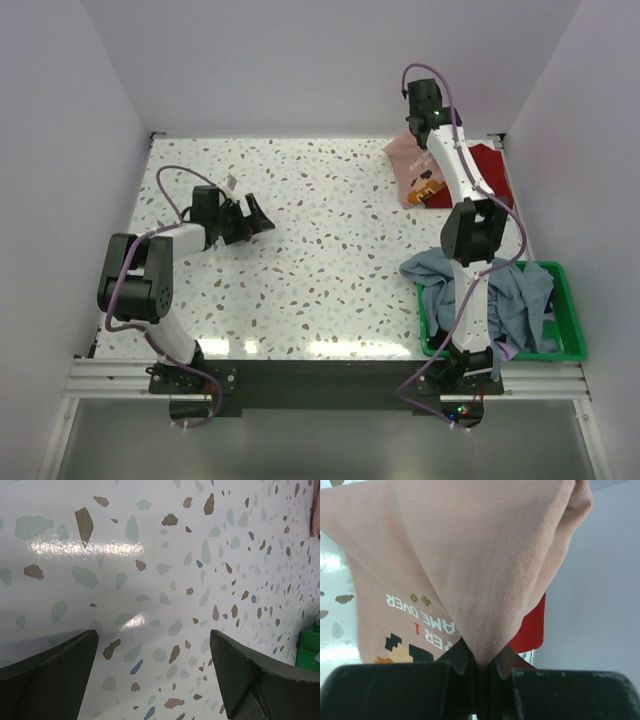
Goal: Fold and stack the t-shirts
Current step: Neatly place the folded tshirt to the corner
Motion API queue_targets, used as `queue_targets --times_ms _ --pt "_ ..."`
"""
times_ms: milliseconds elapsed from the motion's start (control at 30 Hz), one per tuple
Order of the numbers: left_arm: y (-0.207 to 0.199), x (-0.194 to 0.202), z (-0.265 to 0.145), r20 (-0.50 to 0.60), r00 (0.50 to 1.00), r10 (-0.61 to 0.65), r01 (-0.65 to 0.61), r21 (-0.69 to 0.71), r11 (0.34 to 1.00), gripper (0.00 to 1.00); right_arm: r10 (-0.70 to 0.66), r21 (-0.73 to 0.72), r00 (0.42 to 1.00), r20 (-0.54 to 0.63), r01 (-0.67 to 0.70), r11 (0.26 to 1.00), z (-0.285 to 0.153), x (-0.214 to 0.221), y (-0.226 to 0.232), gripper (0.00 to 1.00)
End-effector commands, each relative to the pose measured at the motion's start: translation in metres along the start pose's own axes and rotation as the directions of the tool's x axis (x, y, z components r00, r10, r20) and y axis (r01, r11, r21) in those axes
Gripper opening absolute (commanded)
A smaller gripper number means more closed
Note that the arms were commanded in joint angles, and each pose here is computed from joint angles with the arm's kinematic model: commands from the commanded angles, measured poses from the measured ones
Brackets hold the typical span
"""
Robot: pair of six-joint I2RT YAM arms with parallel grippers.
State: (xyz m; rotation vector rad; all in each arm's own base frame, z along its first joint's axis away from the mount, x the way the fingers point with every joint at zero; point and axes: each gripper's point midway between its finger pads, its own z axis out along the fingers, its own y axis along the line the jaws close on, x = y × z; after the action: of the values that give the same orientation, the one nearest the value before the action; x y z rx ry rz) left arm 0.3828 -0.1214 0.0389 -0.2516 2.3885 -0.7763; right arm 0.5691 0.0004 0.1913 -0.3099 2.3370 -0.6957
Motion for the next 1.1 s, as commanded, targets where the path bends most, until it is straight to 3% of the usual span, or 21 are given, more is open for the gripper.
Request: queue_targets --times_ms 0,567,1067 --pt "0.031 0.035 0.009 -0.085 0.994 -0.062 0.055 -0.085 0.995 1.00 0.063 0.095 0.986 0.156 -0.079 0.992 -0.031 -0.044 -0.052 0.00" --pt "0.036 0.038 0.019 -0.113 0.992 -0.063 0.055 -0.080 0.995 1.00 0.147 0.000 0.964 0.220 -0.151 0.989 -0.074 -0.047 -0.085 0.00" --pt "0.039 0.051 0.014 -0.133 0.990 -0.050 0.039 -0.083 0.996 1.00 0.202 -0.122 0.969 0.139 -0.186 0.975 -0.063 -0.015 -0.079 0.00"
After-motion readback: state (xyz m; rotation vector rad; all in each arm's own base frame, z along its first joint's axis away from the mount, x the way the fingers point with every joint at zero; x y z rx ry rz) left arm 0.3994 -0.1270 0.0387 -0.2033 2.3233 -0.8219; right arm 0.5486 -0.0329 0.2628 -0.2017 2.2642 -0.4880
